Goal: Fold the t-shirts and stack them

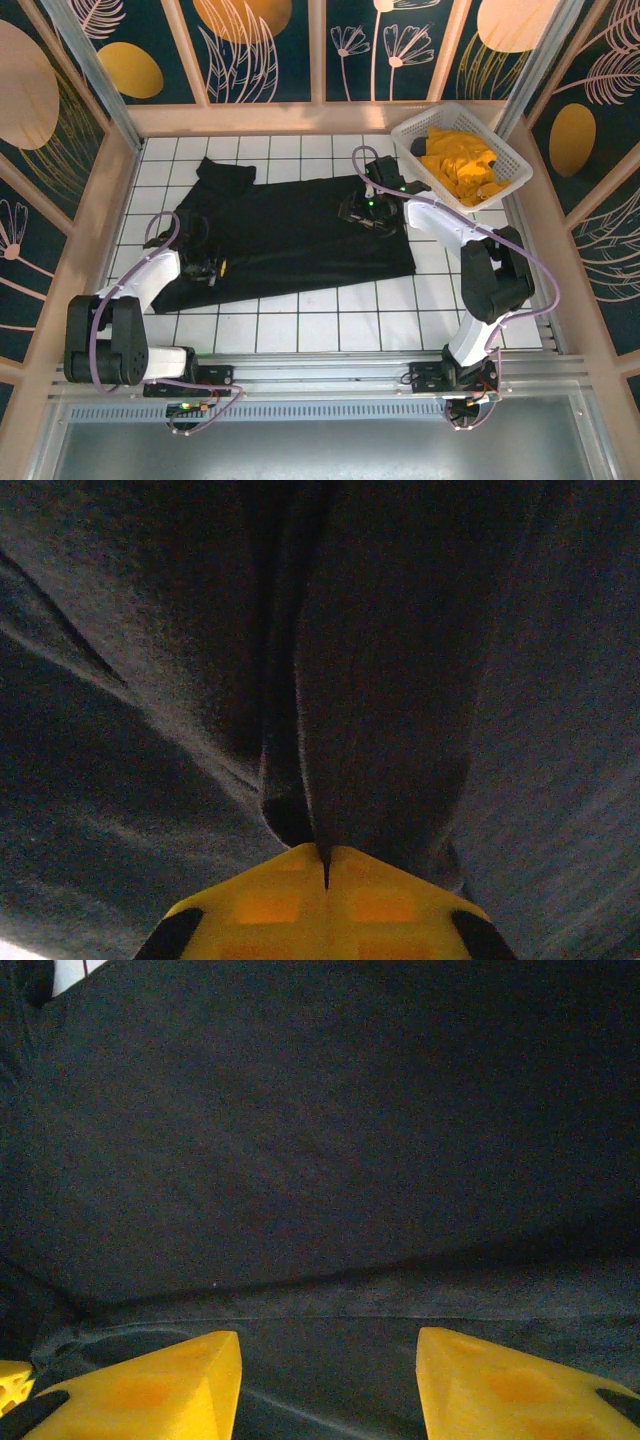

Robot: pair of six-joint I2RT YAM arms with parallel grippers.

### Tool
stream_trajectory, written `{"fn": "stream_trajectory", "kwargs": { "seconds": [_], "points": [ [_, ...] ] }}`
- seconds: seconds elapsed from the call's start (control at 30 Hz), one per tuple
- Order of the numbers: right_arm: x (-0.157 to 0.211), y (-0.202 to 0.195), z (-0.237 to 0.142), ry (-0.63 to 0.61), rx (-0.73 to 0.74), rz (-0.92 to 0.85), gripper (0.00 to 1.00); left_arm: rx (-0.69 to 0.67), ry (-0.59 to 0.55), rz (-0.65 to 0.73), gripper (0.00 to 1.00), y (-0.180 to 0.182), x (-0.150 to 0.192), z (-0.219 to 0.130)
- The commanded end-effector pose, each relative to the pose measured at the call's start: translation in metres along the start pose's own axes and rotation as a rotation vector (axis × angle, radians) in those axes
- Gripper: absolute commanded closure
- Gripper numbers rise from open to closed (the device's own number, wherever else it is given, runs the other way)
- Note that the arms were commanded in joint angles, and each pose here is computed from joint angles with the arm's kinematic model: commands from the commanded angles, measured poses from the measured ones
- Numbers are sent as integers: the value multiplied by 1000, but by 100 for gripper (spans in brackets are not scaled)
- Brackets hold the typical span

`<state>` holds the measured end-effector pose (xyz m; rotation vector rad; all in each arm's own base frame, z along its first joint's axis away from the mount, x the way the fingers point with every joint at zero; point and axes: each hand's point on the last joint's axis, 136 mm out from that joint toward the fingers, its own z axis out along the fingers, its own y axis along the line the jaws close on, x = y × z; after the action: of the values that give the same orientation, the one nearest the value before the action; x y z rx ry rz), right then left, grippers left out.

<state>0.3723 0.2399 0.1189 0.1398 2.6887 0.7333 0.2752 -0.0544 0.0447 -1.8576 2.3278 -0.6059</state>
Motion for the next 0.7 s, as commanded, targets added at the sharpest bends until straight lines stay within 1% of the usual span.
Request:
{"fn": "stream_trajectory", "kwargs": {
  "seconds": [0.0,0.1,0.3,0.5,0.53,0.67],
  "points": [
    [-6,6,-5,-25,-11,3,50,33,-22,57,100,-20,-3,-5],
    [-8,6,-6,-30,-7,6,50,31,-31,153,100,-36,-4,-7],
    [-11,2,-5,-31,-3,20,51,-53,-99,429,100,-73,-2,-11],
    [-10,2,-7,-29,-3,22,51,-140,-110,654,100,-96,13,1],
    [-9,1,-6,-26,0,25,51,-183,-107,689,100,-95,15,11],
    [-6,-1,-8,-27,2,26,51,-244,-143,799,100,-104,22,18]
  ]
}}
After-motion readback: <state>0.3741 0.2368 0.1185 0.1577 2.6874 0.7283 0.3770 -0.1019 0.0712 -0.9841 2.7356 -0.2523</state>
